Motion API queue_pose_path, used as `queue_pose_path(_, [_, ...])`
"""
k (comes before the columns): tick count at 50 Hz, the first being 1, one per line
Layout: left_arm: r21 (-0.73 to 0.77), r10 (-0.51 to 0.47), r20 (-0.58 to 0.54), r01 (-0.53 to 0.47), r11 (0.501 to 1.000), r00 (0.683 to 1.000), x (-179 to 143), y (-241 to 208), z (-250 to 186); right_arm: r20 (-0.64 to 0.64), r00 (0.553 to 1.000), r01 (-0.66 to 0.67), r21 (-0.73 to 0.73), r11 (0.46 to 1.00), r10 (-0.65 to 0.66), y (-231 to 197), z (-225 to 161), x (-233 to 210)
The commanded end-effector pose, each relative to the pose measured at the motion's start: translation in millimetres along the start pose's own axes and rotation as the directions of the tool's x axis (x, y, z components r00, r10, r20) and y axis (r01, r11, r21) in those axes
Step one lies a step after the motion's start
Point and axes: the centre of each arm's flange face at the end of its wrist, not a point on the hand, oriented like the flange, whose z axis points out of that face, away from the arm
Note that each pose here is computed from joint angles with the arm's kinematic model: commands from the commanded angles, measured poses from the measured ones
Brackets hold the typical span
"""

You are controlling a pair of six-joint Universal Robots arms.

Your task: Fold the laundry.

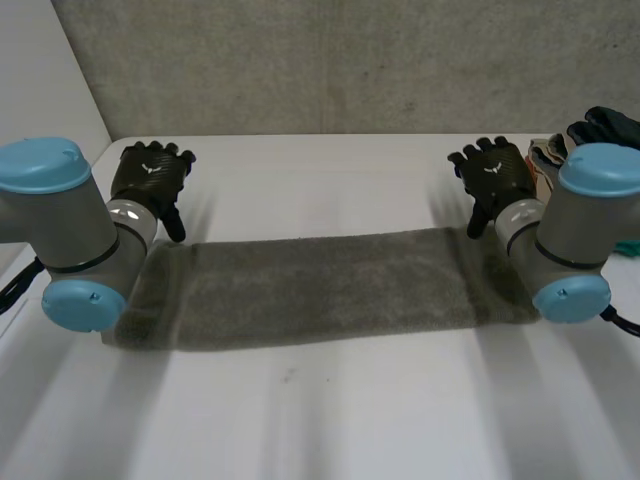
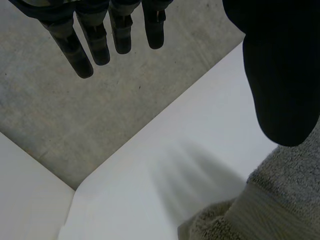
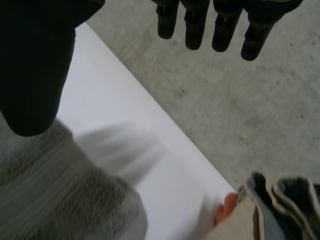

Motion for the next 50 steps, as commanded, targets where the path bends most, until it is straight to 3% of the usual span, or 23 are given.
queue_pose_path(1, [0.039,-0.039,-0.028,0.04,0.998,0.999,6,-15,-6,0.061,0.998,-0.03,0.001,1.0,0.03,-19,9,-2])
queue_pose_path(18, [0.058,-0.079,-0.037,0.081,0.995,0.996,1,-22,-7,0.106,0.99,-0.068,-0.217,0.974,0.093,21,43,1])
queue_pose_path(50, [0.05,-0.08,-0.033,0.081,0.995,0.996,-2,-19,-4,0.119,0.99,-0.039,-0.268,0.963,0.073,46,45,-4])
